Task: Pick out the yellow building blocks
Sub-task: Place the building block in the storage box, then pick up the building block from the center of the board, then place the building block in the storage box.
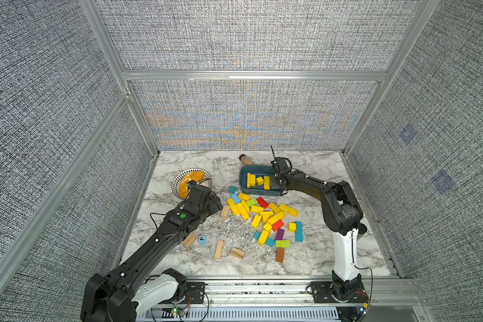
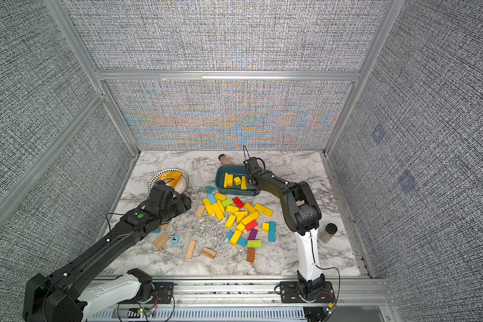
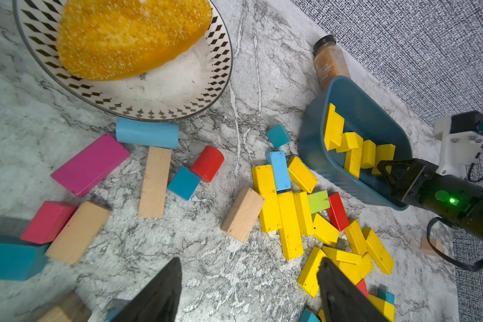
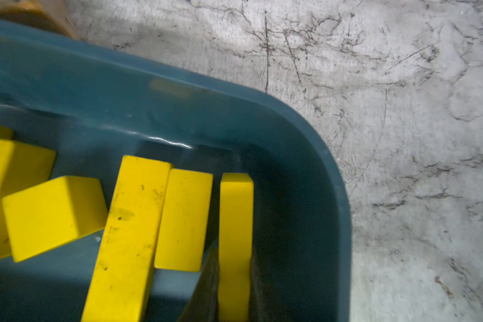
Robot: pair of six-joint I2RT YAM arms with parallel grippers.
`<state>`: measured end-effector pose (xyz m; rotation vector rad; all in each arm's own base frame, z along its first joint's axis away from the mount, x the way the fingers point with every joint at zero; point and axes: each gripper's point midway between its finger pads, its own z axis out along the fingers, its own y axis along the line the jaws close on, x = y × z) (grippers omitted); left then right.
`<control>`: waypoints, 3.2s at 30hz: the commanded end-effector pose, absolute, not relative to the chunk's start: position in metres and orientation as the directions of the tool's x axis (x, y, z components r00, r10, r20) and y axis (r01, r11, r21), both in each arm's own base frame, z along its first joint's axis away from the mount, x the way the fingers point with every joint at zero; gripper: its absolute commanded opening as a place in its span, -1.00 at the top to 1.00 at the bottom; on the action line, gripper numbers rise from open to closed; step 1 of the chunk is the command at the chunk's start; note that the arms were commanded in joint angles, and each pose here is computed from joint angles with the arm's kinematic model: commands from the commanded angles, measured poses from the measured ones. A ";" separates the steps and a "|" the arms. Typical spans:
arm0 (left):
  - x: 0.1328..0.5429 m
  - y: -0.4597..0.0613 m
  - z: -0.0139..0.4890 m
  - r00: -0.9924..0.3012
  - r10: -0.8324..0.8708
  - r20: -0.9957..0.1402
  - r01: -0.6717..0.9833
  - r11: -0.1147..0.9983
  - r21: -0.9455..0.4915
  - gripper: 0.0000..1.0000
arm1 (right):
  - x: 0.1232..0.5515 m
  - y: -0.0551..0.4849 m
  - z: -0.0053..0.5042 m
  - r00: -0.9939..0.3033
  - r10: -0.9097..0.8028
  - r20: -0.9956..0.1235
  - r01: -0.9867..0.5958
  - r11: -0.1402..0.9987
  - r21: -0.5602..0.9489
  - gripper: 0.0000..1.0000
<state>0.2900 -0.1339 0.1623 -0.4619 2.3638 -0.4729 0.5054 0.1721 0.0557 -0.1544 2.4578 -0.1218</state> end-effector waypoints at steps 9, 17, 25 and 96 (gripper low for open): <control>0.288 -0.126 0.163 -0.703 -0.441 -0.559 -0.216 0.880 -0.423 -0.55 | 0.508 0.176 0.100 -0.725 -0.124 -0.677 -0.085 0.992 -0.091 0.28; 0.290 -0.126 0.161 -0.700 -0.440 -0.562 -0.219 0.882 -0.418 -0.56 | 0.468 0.214 0.152 -0.666 -0.143 -0.732 -0.208 0.978 -0.001 0.27; 0.289 -0.127 0.151 -0.707 -0.452 -0.544 -0.233 0.875 -0.424 -0.55 | 0.382 0.295 0.129 -0.716 -0.205 -0.668 -0.389 0.911 0.137 0.28; 0.281 -0.140 0.123 -0.784 -0.435 -0.442 -0.247 0.873 -0.422 -0.51 | 0.482 0.233 0.135 -0.702 -0.167 -0.692 -0.318 0.943 0.094 0.78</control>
